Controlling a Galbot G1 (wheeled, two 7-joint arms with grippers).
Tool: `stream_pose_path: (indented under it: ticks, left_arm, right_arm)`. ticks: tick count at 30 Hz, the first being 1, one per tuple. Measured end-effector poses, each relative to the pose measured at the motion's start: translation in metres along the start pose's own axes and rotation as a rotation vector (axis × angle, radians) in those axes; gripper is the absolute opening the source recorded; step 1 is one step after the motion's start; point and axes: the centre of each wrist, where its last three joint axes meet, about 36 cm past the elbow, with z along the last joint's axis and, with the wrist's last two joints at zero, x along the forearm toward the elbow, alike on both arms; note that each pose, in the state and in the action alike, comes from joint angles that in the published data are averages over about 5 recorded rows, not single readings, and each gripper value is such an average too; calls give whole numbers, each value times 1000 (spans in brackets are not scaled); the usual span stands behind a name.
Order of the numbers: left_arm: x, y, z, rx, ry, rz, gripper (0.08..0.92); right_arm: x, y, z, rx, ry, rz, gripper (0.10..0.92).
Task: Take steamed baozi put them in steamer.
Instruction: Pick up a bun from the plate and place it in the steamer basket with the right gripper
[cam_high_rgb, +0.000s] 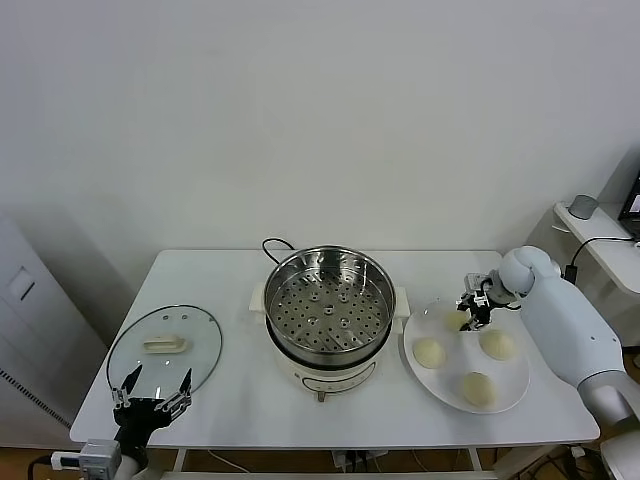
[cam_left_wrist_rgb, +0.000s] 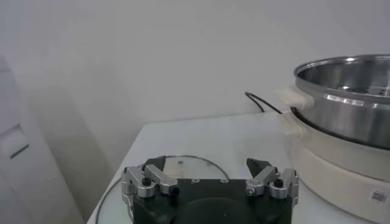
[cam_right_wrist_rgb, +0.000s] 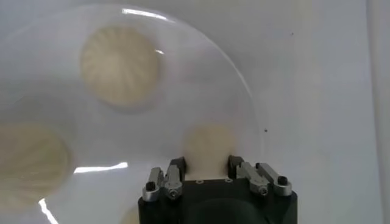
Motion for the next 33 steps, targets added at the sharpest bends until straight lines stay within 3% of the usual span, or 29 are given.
stream_pose_path:
  ticks: [8, 19, 25, 33]
  left_arm:
    - [-3, -1, -3, -7, -11, -8, 823]
    - [-5, 1, -8, -14, -35, -34, 823]
    - [-4, 3, -11, -18, -44, -47, 823]
    - [-2, 6, -10, -22, -41, -62, 823]
  right_arm:
    - [59, -44, -37, 52, -64, 21, 440]
    - [139, -128, -137, 272, -222, -19, 441]
    - [155, -154, -203, 503, -271, -38, 443]
    - [150, -157, -282, 886, -290, -63, 447]
